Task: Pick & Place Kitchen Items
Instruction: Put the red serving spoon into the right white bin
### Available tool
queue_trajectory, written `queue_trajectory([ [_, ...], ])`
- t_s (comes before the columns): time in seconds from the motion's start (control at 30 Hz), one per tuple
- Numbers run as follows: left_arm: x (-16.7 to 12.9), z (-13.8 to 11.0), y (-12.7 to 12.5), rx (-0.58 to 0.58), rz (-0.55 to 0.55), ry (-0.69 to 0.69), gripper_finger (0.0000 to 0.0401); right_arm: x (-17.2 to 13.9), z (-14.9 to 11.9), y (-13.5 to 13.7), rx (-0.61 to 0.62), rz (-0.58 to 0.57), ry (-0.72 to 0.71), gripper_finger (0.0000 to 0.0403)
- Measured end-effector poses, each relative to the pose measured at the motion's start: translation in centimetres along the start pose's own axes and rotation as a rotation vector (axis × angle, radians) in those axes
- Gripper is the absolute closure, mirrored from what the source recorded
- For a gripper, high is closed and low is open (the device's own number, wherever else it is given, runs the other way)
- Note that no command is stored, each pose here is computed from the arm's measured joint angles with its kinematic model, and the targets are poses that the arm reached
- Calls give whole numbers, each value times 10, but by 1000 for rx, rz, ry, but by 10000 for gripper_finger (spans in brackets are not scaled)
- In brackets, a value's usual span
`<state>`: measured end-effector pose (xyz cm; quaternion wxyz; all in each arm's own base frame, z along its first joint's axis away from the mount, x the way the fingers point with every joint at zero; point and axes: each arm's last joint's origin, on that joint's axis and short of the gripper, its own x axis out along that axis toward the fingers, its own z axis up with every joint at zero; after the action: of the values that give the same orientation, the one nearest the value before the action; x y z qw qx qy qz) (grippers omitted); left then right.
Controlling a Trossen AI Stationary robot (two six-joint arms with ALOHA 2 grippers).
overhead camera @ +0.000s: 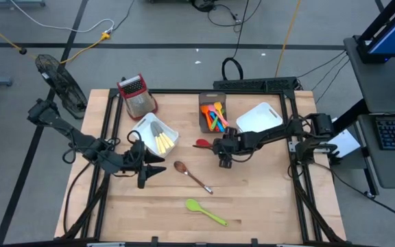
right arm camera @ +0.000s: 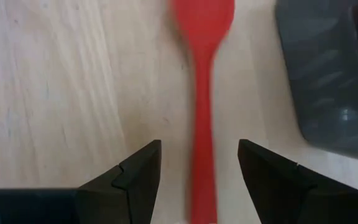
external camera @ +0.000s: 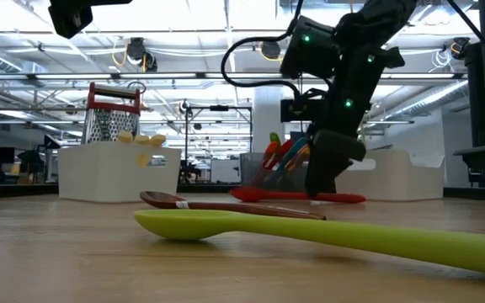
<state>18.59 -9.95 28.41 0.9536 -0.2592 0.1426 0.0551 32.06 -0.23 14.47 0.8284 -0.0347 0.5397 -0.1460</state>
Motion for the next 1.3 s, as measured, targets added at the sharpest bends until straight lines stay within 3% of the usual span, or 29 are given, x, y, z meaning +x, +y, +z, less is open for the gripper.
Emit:
queue_trajectory([
  [0.13, 0, 0, 0, 2, 1, 0, 201, 2, 0, -5, 10, -21, 7, 197],
  [0.37, 0, 0, 0, 14, 2, 2, 201, 22, -2, -15, 103, 80, 67, 198],
  [0.63, 0, 0, 0, 17, 2, 1, 201, 21, -9, 1, 20, 129, 116, 201],
  [0.77, 0, 0, 0, 18, 3, 2, 201, 19, -14, 7, -23, 144, 163, 236],
  [1.03, 0, 0, 0, 18, 4, 3, 201, 17, -22, 9, -27, 166, 242, 370],
  [1.3, 0, 0, 0, 19, 4, 3, 201, -5, -25, 19, -62, 249, 260, 370],
])
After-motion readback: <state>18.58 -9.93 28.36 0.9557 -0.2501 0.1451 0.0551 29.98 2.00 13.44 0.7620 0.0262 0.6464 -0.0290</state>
